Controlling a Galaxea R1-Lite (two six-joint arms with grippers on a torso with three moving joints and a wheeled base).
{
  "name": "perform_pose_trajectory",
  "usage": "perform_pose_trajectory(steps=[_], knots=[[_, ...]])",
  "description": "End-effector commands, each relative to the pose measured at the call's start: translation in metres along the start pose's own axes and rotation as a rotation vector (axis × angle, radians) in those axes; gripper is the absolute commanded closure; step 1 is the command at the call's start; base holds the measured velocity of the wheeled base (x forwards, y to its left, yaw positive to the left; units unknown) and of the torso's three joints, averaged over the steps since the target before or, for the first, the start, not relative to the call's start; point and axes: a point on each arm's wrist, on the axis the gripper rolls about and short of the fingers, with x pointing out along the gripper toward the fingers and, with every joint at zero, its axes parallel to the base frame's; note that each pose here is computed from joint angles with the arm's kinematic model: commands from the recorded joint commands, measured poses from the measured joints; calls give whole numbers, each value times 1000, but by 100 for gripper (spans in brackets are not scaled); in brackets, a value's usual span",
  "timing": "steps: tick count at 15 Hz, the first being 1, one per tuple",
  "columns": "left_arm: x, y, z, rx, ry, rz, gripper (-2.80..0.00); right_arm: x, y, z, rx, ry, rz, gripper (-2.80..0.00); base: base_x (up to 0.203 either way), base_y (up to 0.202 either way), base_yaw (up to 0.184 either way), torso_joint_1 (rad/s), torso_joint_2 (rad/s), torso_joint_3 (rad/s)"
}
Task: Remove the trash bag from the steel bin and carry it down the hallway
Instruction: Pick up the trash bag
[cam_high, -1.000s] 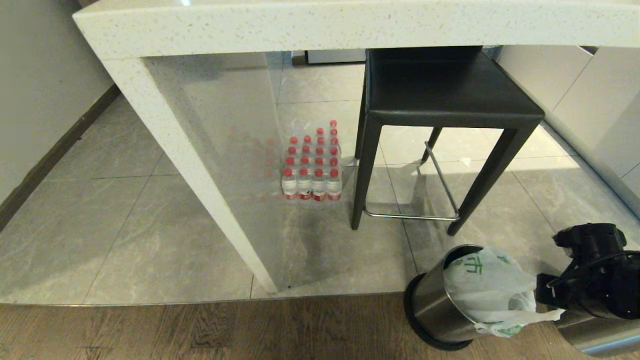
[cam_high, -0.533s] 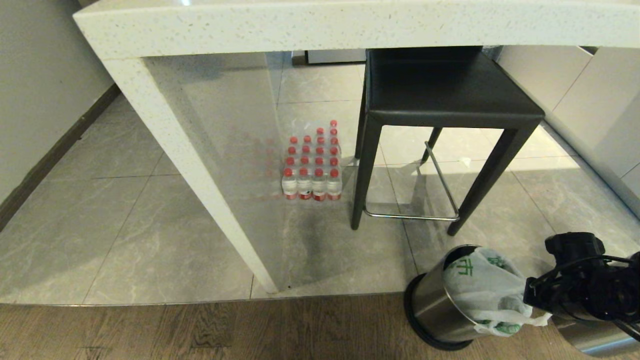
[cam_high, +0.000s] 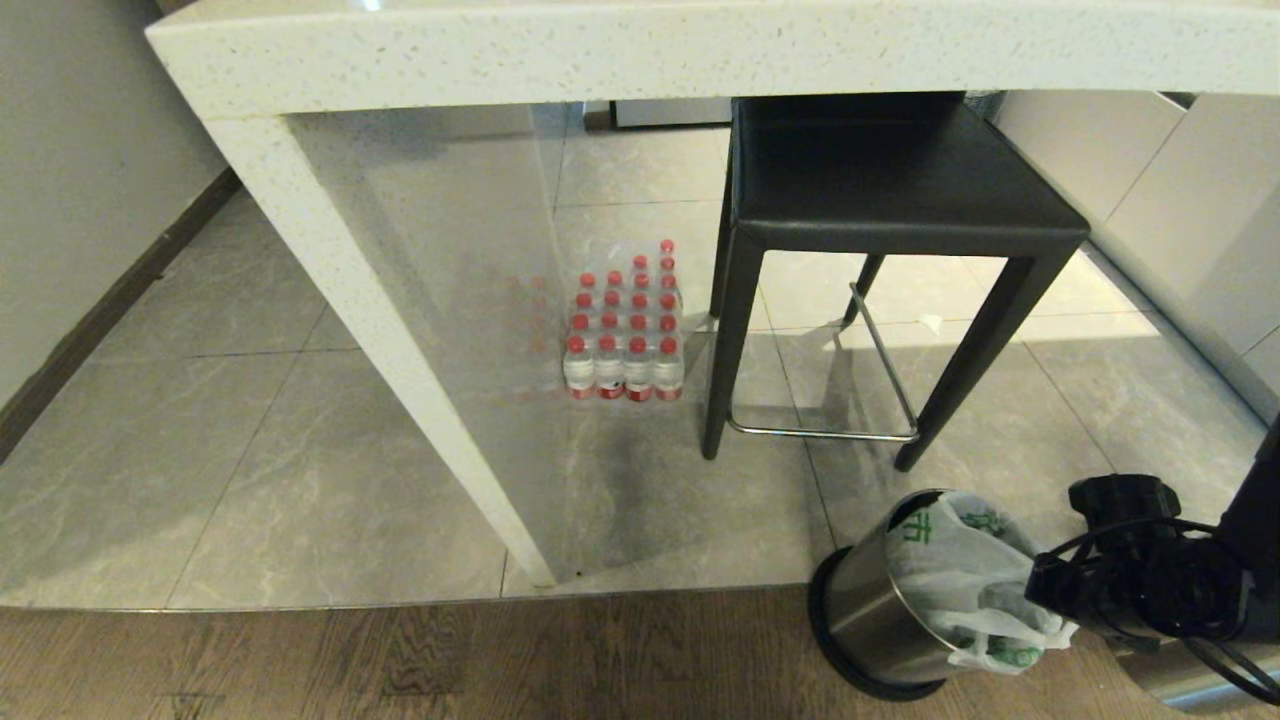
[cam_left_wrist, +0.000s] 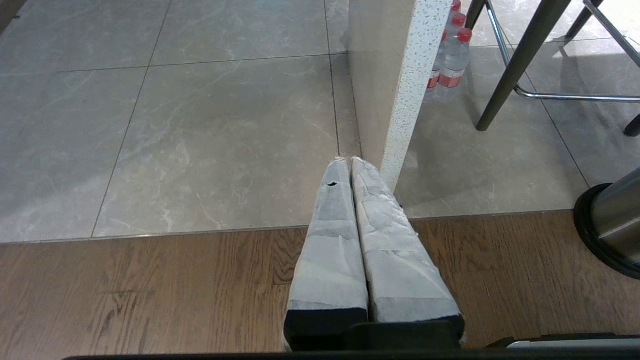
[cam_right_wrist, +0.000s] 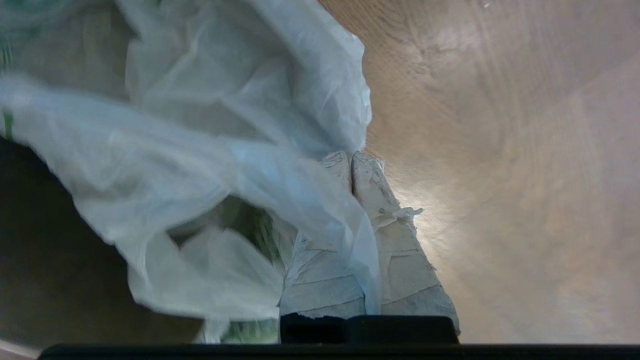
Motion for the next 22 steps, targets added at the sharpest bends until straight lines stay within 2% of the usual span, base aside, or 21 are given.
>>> perform_pose_trajectory(steps=[1,3,5,7,12,15,17,20,22], knots=[[0,0,0,-1,0,1,0,4,-3,-2,23,17,-6,0,0,0,0,0,0,0],[0,0,0,0,-1,1,0,8,-4,-1,39,15,-5,0,0,0,0,0,0,0],[0,0,0,-1,0,0,0,11,-1,10,57,-24,13,0,0,0,0,0,0,0],[0,0,0,-1,-1,0,0,15,-3,3,45,3,-3,0,0,0,0,0,0,0],[0,0,0,-1,0,0,0,1,-1,13,62,-44,16,0,0,0,0,0,0,0],[0,0,0,0,0,1,0,-44,4,36,66,-143,81,0,0,0,0,0,0,0],[0,0,0,-1,0,1,0,-94,9,43,44,-189,136,0,0,0,0,0,0,0],[0,0,0,-1,0,1,0,-164,9,39,4,-261,235,0,0,0,0,0,0,0],[0,0,0,-1,-1,0,0,-204,-1,32,-28,-305,283,0,0,0,0,0,0,0]])
